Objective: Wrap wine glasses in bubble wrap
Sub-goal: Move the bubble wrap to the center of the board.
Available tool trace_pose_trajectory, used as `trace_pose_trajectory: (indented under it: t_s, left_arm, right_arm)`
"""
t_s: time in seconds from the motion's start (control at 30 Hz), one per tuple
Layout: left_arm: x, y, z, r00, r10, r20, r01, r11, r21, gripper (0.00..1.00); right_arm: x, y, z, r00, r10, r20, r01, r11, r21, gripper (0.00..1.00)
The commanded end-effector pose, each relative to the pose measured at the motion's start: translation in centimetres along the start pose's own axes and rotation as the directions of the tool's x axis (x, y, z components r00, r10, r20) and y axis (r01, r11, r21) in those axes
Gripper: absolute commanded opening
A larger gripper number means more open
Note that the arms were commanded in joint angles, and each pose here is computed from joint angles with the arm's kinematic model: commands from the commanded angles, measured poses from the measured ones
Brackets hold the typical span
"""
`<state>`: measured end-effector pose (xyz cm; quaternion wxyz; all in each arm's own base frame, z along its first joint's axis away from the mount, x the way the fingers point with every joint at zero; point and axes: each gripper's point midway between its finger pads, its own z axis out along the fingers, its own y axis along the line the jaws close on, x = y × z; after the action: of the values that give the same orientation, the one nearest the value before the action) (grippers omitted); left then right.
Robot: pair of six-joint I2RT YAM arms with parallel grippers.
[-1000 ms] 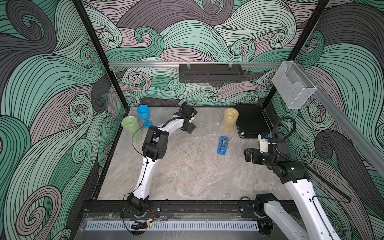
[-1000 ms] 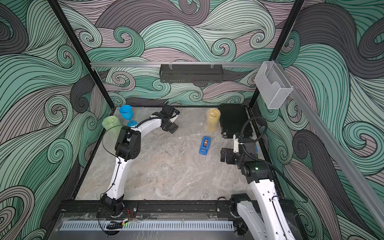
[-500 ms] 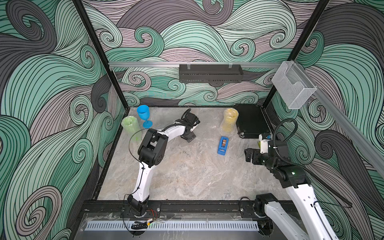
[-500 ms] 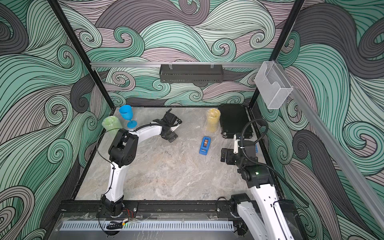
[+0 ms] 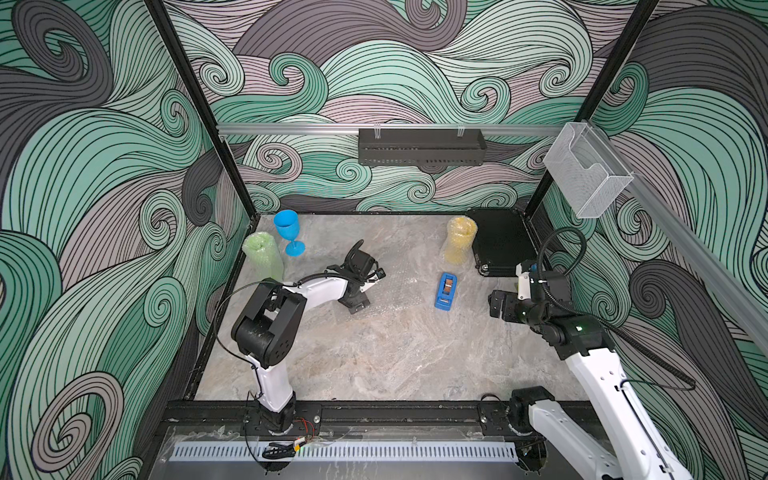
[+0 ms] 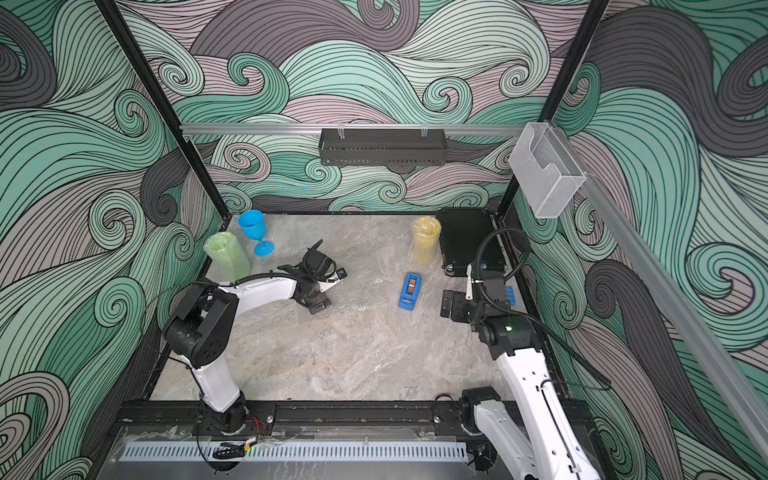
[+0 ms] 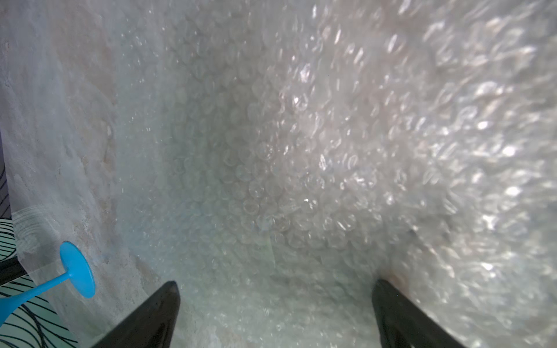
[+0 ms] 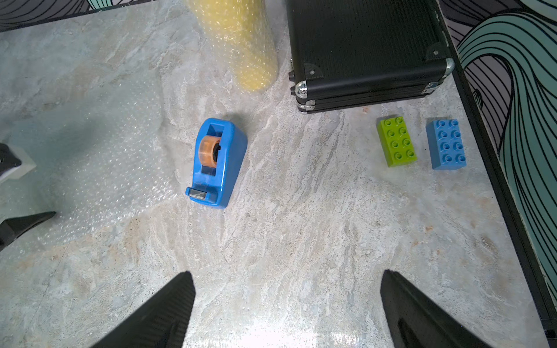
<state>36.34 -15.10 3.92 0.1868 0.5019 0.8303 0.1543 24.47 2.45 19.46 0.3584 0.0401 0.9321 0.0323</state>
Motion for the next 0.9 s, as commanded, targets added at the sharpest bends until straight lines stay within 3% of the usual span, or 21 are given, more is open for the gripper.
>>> trace_pose_trajectory:
  t_s: [0.0, 0.17, 0.27, 0.33, 0.53, 0.67, 0.87]
  left_arm:
    - [-1.1, 1.2, -2.6, 0.998, 0.021, 0.064, -0.020, 1.000, -0.020, 0.99]
    - [-6.3, 0.8, -6.4, 0.961, -0.101, 0.257, 0.075, 0.991, 0.108, 0.99]
    - [-9.6, 1.4, -6.5, 0.940, -0.166, 0.298, 0.135, 0.983, 0.122, 0.99]
    - [-11.3, 1.6, -5.5, 0.943, -0.214, 0.254, 0.184, 0.973, 0.138, 0.99]
    - [-14.0, 0.0, -0.7, 0.966, -0.224, 0.131, 0.202, 0.965, 0.166, 0.98]
    - [-14.4, -2.0, 0.9, 0.982, -0.158, 0.105, 0.138, 0.975, 0.177, 0.99]
    - [-13.1, -5.7, 0.6, 0.991, -0.076, 0.110, 0.051, 0.975, 0.218, 0.98]
  right_arm:
    - [-0.4, 0.0, -0.2, 1.000, 0.014, -0.004, -0.014, 1.000, 0.005, 1.00]
    - [-0.5, 0.2, 0.7, 1.000, 0.005, -0.027, -0.005, 1.000, -0.002, 1.00]
    - [-0.2, 0.4, 0.9, 1.000, -0.001, -0.031, 0.001, 1.000, -0.016, 1.00]
    - [-0.1, 0.4, 0.8, 1.000, -0.010, -0.012, 0.009, 1.000, -0.017, 1.00]
    - [0.9, 0.3, 0.6, 0.999, -0.011, 0.034, 0.013, 0.999, -0.035, 1.00]
    - [1.2, 0.1, 0.3, 0.996, -0.024, 0.088, 0.027, 0.999, -0.034, 0.99]
    - [1.1, 0.3, -0.2, 0.987, -0.033, 0.158, 0.042, 0.998, -0.048, 1.00]
